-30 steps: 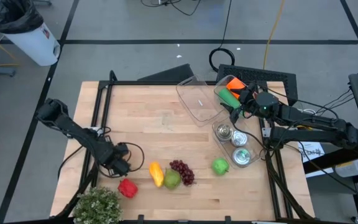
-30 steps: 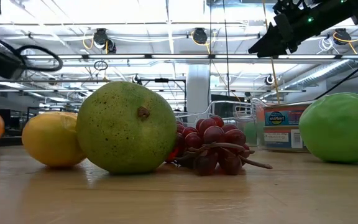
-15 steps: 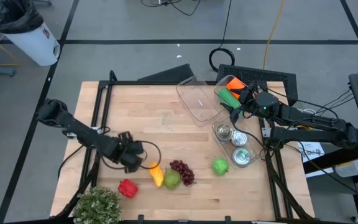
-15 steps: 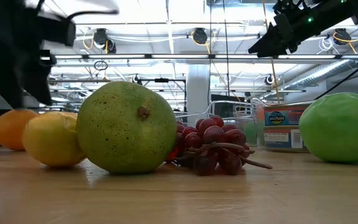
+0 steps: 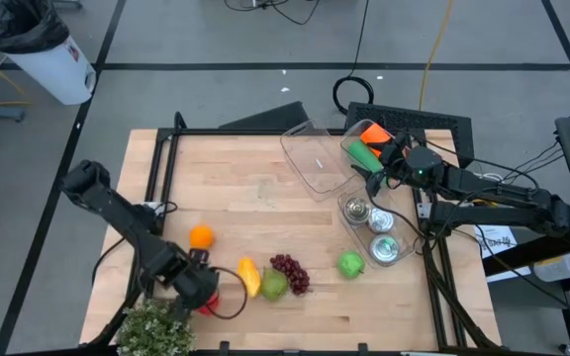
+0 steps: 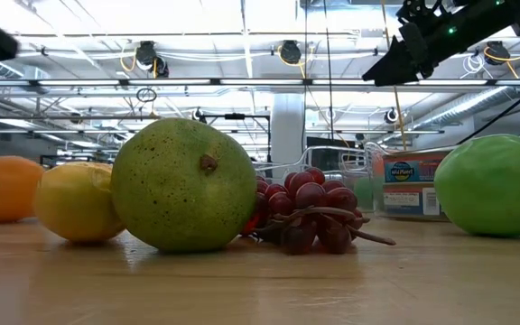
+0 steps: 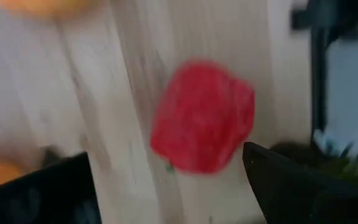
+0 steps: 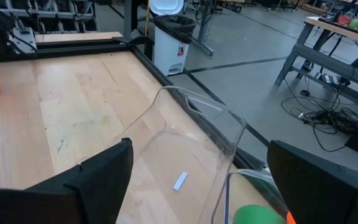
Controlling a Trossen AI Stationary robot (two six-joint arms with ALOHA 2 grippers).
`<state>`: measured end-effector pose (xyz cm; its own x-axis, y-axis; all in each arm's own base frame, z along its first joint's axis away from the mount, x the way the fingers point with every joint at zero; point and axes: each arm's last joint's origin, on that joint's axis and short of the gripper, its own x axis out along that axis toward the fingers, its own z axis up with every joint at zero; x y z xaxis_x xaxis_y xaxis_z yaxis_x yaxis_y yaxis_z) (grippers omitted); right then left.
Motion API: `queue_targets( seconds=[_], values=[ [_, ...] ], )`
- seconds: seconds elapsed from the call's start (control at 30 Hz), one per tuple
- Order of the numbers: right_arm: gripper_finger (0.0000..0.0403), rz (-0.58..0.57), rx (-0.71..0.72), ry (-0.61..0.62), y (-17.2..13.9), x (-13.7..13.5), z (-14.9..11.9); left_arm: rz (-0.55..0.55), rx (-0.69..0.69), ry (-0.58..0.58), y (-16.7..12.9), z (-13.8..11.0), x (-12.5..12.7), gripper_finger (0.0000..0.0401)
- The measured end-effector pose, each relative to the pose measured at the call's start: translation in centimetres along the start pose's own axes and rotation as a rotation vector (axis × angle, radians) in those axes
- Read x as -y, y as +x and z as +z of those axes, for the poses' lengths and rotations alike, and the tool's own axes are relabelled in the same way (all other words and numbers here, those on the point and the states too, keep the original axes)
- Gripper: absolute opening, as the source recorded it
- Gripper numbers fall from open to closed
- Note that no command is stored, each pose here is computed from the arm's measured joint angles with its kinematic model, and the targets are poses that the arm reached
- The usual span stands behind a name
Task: Pick & Place Food Item
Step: Move the produce to the center of the table
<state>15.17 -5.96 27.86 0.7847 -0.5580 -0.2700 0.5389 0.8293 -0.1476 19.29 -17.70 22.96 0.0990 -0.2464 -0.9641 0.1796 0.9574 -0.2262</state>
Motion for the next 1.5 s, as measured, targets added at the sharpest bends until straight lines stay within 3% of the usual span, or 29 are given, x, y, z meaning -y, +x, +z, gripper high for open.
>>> queue_targets(
  seconds=[0.3,0.5,0.6,0.73,0.83,0.9,0.97,1.17,1.23,1.37,1.5],
  values=[
    [0.0350,-0.001,0.001,0.005,0.0,0.0,0.0,-0.008,-0.034,-0.004,3.3,0.5,1.9,0.0250],
    [0.0350,-0.002,0.007,0.006,0.0,0.0,0.1,0.095,-0.137,0.089,6.7,0.8,1.5,0.0250],
    [0.0350,-0.003,0.014,0.008,0.0,0.0,0.1,0.231,-0.145,0.193,7.5,0.9,0.6,0.0250],
    [0.0350,-0.005,0.045,0.017,0.0,0.0,0.4,0.600,-0.045,0.335,7.0,1.9,-1.6,0.0250],
    [0.0350,-0.005,0.059,0.025,0.0,0.0,0.6,0.885,0.110,0.275,5.4,3.1,-3.5,0.0250],
    [0.0350,-0.005,0.058,0.025,0.0,0.1,0.6,0.964,0.200,0.181,3.9,3.7,-4.5,0.0250],
    [0.0350,-0.005,0.056,0.024,0.0,0.0,0.6,0.921,0.243,0.080,2.3,4.0,-5.1,0.0250],
    [0.0350,-0.004,0.049,0.023,0.0,0.0,0.5,0.485,0.239,-0.401,-2.5,2.4,-6.5,0.0250],
    [0.0350,-0.004,0.050,0.023,0.0,0.0,0.5,0.385,0.244,-0.509,-3.7,1.9,-6.6,0.0250],
    [0.0350,0.056,0.043,0.072,0.2,-0.3,0.2,0.290,0.280,-0.553,-5.6,0.8,-6.6,0.0250],
    [0.0350,0.287,0.104,0.055,1.5,-2.1,-0.6,0.323,0.483,-0.564,-8.2,-0.1,-6.8,0.0250]
  ],
)
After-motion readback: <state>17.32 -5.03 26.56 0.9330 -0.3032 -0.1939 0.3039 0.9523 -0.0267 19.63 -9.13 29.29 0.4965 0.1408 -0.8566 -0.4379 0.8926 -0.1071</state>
